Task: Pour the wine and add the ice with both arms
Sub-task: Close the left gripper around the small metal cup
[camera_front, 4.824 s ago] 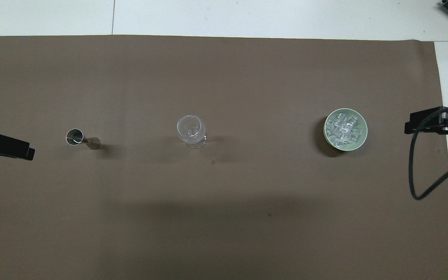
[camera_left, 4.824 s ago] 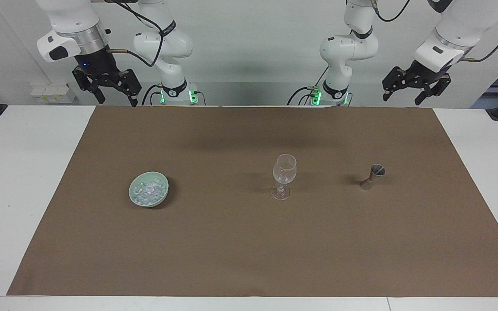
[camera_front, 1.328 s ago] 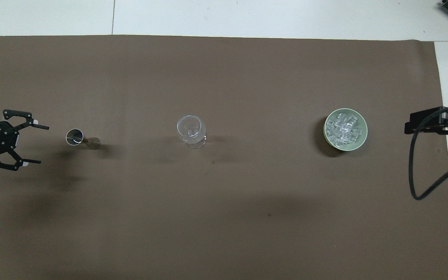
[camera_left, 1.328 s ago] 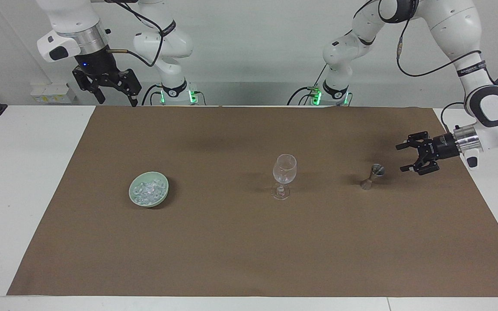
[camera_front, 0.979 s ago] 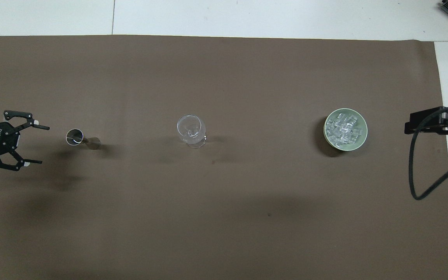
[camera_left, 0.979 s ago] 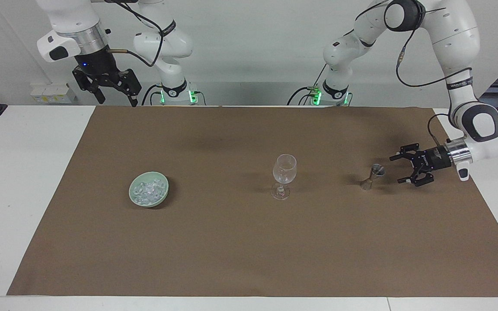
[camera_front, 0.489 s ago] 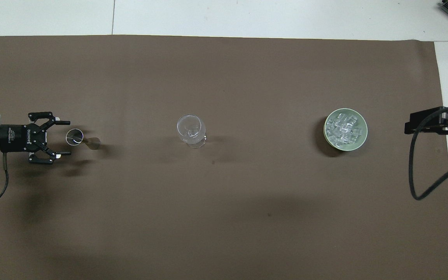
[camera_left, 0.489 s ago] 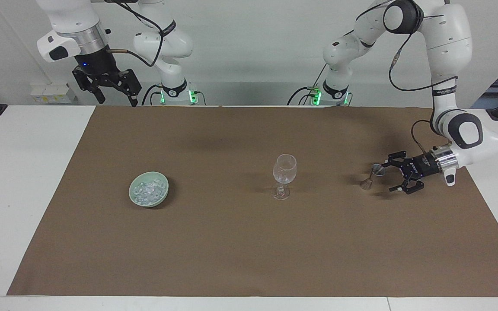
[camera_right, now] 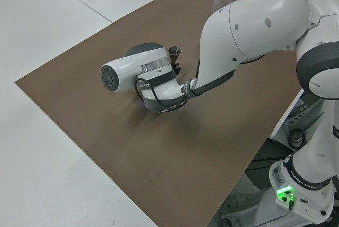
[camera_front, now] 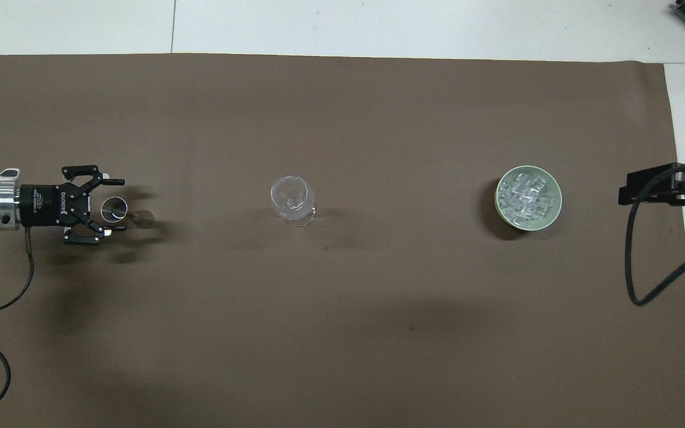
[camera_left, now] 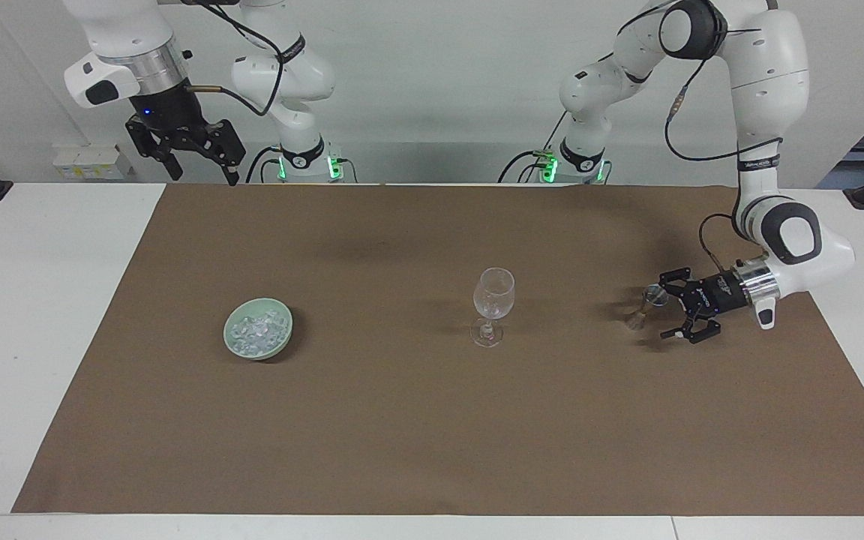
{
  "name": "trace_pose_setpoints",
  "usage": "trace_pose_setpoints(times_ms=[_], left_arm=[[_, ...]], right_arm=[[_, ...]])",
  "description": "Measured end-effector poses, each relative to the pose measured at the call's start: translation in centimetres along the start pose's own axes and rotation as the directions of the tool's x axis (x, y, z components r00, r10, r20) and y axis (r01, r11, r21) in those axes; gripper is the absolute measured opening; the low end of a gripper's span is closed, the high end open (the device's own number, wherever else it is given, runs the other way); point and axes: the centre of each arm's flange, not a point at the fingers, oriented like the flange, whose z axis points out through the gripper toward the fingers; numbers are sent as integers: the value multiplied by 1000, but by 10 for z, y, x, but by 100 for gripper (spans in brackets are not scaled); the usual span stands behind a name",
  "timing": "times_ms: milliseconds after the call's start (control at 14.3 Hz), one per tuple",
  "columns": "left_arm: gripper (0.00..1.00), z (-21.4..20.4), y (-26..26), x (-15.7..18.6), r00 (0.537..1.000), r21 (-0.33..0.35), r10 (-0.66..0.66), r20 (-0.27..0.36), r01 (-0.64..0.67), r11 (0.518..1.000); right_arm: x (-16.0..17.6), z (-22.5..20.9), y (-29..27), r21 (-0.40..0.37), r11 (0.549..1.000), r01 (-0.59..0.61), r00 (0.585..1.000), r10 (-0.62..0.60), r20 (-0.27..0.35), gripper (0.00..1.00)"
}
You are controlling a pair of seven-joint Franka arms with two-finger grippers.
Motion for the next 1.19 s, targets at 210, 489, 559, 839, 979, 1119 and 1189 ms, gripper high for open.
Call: trace_pose_setpoints(times_ms=[210, 489, 559, 839, 979, 1119, 1189], left_arm=[[100, 2, 0, 0, 1000, 0, -2, -2, 2, 1000], [97, 4, -2, 3, 1000, 1, -7, -3, 7, 1000], [97, 4, -2, 3, 1000, 2, -8, -3, 8, 1000], [73, 6, -5, 5, 1000, 5, -15, -2, 15, 1000], [67, 7, -5, 5, 1000, 6, -17, -1, 17, 1000], [63, 6, -5, 6, 1000, 6, -18, -1, 18, 1000], [61, 6, -5, 6, 1000, 6, -18, -1, 18, 1000]], right_arm=[[0, 0, 0, 0, 1000, 0, 1000, 0, 0, 100], [0, 0, 0, 0, 1000, 0, 1000, 0, 0, 100], [0, 0, 0, 0, 1000, 0, 1000, 0, 0, 100], [0, 0, 0, 0, 1000, 0, 1000, 0, 0, 100], [0, 0, 0, 0, 1000, 0, 1000, 0, 0, 100], [0, 0, 0, 0, 1000, 0, 1000, 0, 0, 100], [0, 0, 0, 0, 1000, 0, 1000, 0, 0, 100]])
